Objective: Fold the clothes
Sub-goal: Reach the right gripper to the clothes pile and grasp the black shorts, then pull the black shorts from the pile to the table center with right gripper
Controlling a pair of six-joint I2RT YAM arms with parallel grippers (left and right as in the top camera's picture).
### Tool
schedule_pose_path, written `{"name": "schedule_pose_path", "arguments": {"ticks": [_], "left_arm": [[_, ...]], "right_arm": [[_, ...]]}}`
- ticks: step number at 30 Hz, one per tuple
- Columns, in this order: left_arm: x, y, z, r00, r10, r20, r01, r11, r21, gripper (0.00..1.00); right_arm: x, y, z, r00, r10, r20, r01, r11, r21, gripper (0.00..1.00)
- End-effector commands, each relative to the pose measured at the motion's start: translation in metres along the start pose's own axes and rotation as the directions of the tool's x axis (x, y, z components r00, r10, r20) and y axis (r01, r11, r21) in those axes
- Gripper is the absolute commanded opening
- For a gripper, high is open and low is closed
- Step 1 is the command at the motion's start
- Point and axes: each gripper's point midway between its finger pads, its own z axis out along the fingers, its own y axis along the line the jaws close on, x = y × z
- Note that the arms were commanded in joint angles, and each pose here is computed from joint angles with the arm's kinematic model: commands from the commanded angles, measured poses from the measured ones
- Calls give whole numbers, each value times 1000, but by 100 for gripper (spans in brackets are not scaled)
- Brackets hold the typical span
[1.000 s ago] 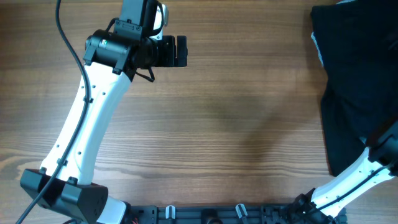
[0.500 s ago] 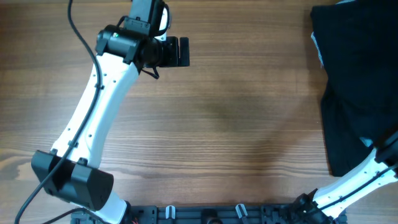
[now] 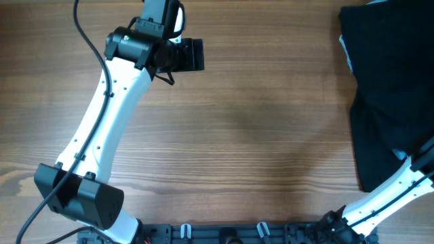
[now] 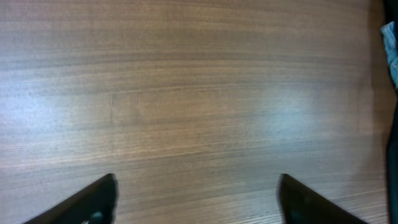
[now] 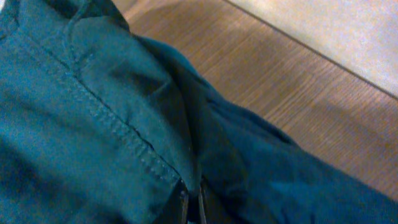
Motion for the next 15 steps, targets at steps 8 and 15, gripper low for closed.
{"name": "schedule_pose_path", "arguments": {"ticks": [8, 15], "left_arm": [[-25, -6, -7, 995, 1, 103, -3, 1000, 21, 32], [-54, 19, -74, 957, -57, 285, 49, 998, 35, 28]], "right_arm": [[-116, 154, -202, 961, -95, 261, 187, 916, -354, 4], [-54, 299, -260, 957, -222, 189, 290, 777, -559, 4]]}}
